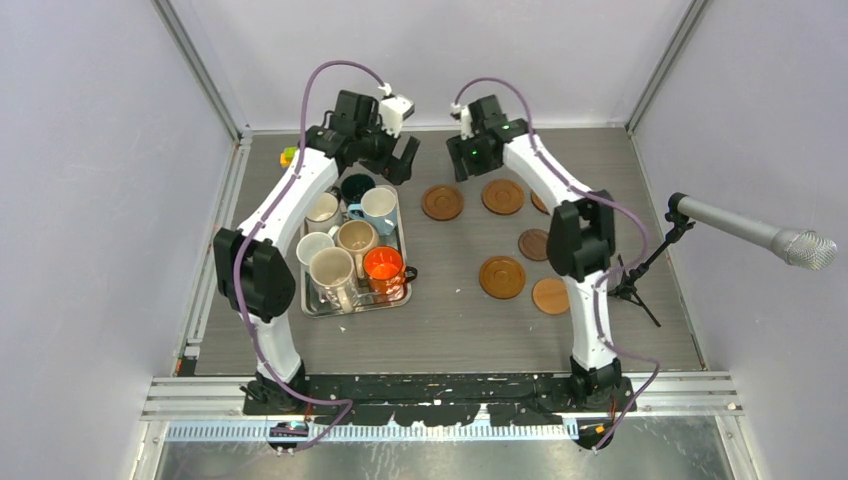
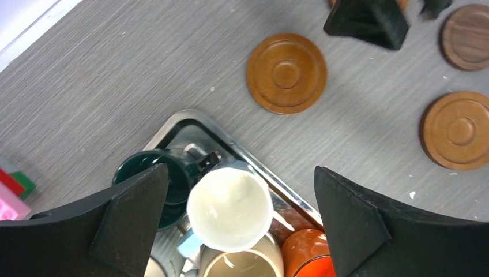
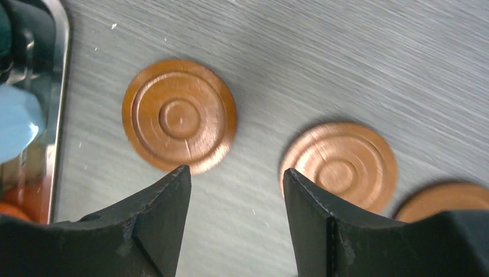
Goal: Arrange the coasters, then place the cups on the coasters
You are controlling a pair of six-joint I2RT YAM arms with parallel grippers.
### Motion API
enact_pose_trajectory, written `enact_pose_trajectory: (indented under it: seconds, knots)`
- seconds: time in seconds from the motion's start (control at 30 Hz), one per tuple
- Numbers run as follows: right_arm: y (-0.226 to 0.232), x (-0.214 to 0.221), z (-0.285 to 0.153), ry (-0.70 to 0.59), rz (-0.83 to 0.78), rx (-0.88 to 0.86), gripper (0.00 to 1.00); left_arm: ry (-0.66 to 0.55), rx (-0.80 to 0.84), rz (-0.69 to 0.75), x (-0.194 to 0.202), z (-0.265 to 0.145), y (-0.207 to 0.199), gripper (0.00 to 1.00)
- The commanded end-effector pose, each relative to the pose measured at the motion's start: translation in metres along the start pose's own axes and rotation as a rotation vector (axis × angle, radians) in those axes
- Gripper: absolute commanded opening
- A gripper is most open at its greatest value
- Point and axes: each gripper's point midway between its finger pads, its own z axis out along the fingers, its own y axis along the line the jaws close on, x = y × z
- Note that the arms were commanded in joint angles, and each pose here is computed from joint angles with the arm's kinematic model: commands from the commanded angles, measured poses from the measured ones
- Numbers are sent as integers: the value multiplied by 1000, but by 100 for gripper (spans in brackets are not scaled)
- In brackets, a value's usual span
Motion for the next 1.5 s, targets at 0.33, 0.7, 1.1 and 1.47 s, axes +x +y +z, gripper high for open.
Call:
enact_pose_trajectory:
  seconds: [0.33, 0.7, 1.1, 1.47]
  knots:
    - [-88, 120, -133, 206, 94, 57, 63, -8, 349, 233, 11, 65, -173, 97]
    - [-101, 178, -124, 308, 138, 75, 59, 43, 387, 322, 50, 120, -251, 94]
    - [-109, 174, -91, 309, 155, 73, 57, 83, 401, 365, 89, 140, -279, 90]
    - [-112, 183, -71, 338, 145, 62, 57, 183, 309, 384, 121, 155, -261, 79]
